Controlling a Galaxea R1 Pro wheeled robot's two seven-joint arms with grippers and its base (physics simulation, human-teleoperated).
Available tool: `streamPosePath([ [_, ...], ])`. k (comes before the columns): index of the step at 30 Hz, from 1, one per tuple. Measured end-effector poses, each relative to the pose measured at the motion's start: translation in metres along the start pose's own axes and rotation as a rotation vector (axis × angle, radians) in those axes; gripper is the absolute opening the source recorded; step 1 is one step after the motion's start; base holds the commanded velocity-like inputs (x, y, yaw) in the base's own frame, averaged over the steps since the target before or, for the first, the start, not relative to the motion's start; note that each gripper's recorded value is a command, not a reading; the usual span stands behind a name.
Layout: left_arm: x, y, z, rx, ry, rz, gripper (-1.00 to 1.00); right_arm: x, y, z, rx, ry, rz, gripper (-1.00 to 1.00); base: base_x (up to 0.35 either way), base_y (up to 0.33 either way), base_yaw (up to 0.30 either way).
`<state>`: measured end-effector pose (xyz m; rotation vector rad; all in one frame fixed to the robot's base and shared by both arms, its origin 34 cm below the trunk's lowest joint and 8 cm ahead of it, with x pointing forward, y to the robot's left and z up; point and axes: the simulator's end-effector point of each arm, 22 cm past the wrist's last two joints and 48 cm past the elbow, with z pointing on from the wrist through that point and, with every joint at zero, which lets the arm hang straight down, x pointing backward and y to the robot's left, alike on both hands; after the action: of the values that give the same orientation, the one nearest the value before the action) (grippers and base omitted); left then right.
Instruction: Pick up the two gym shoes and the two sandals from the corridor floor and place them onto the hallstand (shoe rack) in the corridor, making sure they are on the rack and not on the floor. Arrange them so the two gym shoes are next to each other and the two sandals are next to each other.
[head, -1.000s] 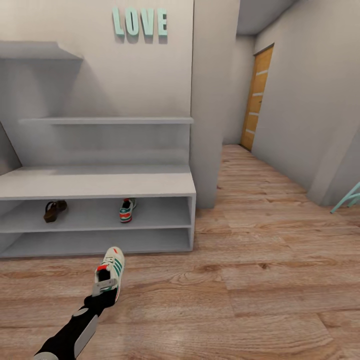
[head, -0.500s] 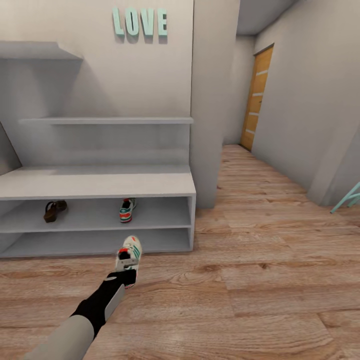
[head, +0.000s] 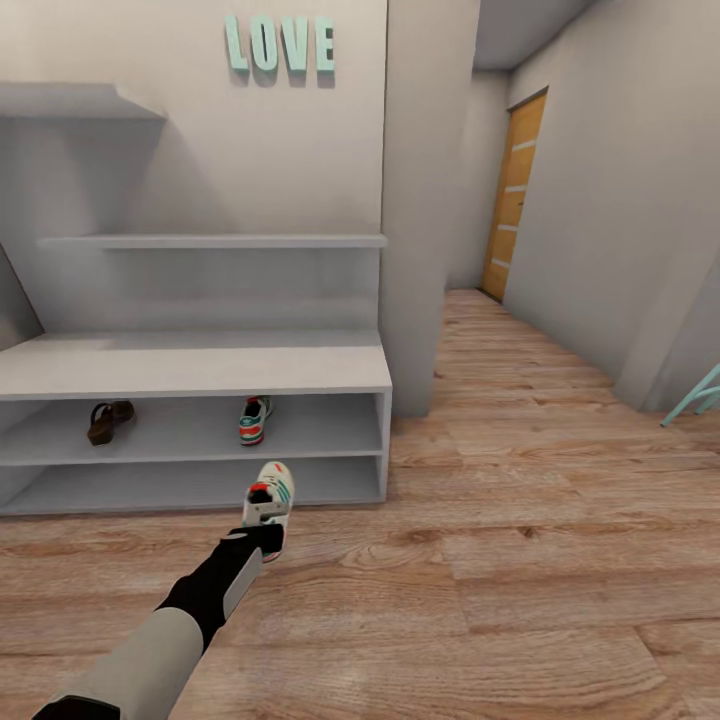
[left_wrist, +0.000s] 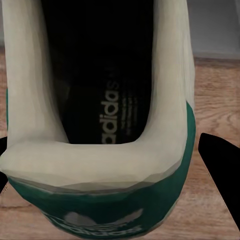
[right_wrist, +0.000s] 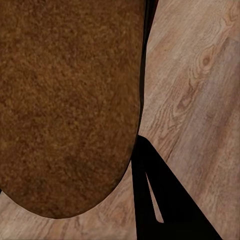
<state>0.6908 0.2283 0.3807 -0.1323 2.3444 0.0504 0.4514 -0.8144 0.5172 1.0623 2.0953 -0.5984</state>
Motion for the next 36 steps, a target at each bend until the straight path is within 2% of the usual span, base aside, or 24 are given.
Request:
streamPosePath([
  [3,-0.001,0.009,0.0,-0.043,-0.005,0.018,-1.0,0.0,0.0,0.0,0.0,0.0,0.0,-1.0,0.0,0.0,0.0],
  [9,-0.002,0.014,-0.001,-0.067,-0.008,0.024,-1.0,0.0,0.0,0.0,0.0,0.0,0.0,-1.0,0.112,0.0,0.0],
  [18,-0.003,0.01,-0.002,-0.063,-0.011,0.023,-1.0,0.0,0.0,0.0,0.0,0.0,0.0,-1.0,0.292,0.0,0.0],
  [24,-0.024,-0.004,-0.007,-0.043,-0.055,0.014,-1.0,0.0,0.0,0.0,0.0,0.001,0.0,-1.0,0.058,0.0,0.0],
  [36,-0.022,-0.003,-0.007,-0.044,-0.051,0.015,-1.0,0.0,0.0,0.0,0.0,0.001,0.0,-1.0,0.299,0.0,0.0],
])
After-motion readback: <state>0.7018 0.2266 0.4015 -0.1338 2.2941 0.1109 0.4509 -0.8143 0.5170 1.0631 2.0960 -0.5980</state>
